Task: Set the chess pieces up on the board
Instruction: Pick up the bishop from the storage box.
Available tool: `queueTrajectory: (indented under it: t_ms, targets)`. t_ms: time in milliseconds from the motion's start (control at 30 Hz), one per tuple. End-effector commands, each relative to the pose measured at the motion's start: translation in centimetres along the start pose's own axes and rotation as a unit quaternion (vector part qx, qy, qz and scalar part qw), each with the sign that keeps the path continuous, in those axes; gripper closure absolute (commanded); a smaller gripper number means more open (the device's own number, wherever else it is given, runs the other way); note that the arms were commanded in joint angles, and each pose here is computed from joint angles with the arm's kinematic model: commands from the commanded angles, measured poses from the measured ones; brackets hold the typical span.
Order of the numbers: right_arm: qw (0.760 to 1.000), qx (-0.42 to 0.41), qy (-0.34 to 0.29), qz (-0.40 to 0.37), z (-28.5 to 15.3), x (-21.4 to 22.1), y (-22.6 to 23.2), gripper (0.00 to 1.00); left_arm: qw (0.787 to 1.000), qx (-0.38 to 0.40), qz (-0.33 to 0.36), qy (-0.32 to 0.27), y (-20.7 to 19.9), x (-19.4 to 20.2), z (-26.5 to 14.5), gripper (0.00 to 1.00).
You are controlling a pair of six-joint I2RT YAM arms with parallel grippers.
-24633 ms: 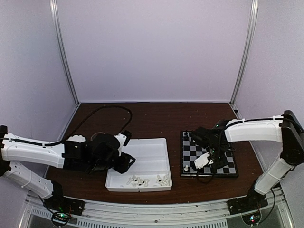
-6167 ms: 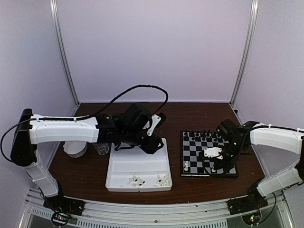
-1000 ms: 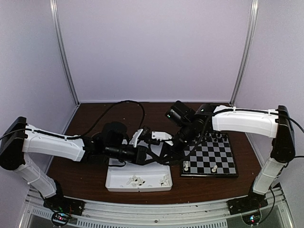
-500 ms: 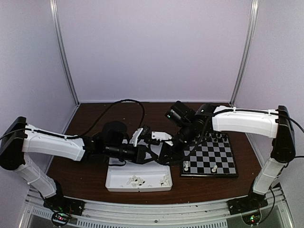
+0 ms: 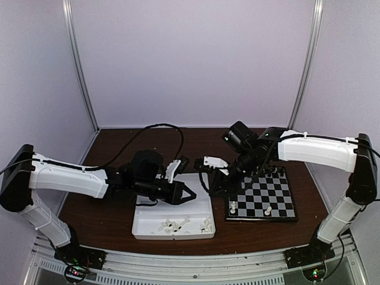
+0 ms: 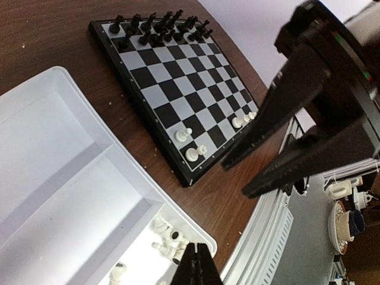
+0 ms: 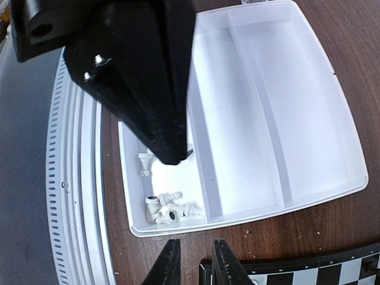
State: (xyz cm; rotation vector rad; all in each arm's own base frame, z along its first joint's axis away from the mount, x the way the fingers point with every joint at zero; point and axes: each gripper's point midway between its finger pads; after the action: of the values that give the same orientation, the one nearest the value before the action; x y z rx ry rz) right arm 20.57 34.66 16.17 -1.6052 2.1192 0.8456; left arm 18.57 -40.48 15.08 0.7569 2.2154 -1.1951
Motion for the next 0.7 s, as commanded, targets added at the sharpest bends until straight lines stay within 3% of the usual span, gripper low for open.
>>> queueTrajectory:
  t_ms: [0,133,333,667]
  targets:
    - [0.997,0.011,0.044,-0.068,2.3,1.2,1.6,0.79,0.999,-0.048,0.019,-0.007,1.4,-0.2,-0.9,0.97]
    - [0.992,-0.008,0.07,-0.104,5.1,1.9,2.0,0.8,0.993,-0.114,0.011,-0.003,3.9,0.9,-3.3,0.9]
    - [0.973,-0.012,0.121,-0.195,9.2,2.3,1.6,0.8,0.979,-0.196,-0.022,-0.052,7.0,1.3,-8.3,0.85]
    - [0.948,-0.01,0.153,-0.281,12.3,1.8,2.5,0.71,0.966,-0.24,-0.039,-0.088,8.5,2.2,-12.6,0.82]
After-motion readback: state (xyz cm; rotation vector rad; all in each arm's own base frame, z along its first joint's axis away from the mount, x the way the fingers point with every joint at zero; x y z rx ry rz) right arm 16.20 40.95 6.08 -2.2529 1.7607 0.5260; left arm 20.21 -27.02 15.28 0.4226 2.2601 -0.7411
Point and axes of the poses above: each gripper's point midway between its finger pads, its own z axis out along the fingers, its own y axis along the line the jaws close on, x = y × z, and after that the axes turned 5 degrees about z, right-handed
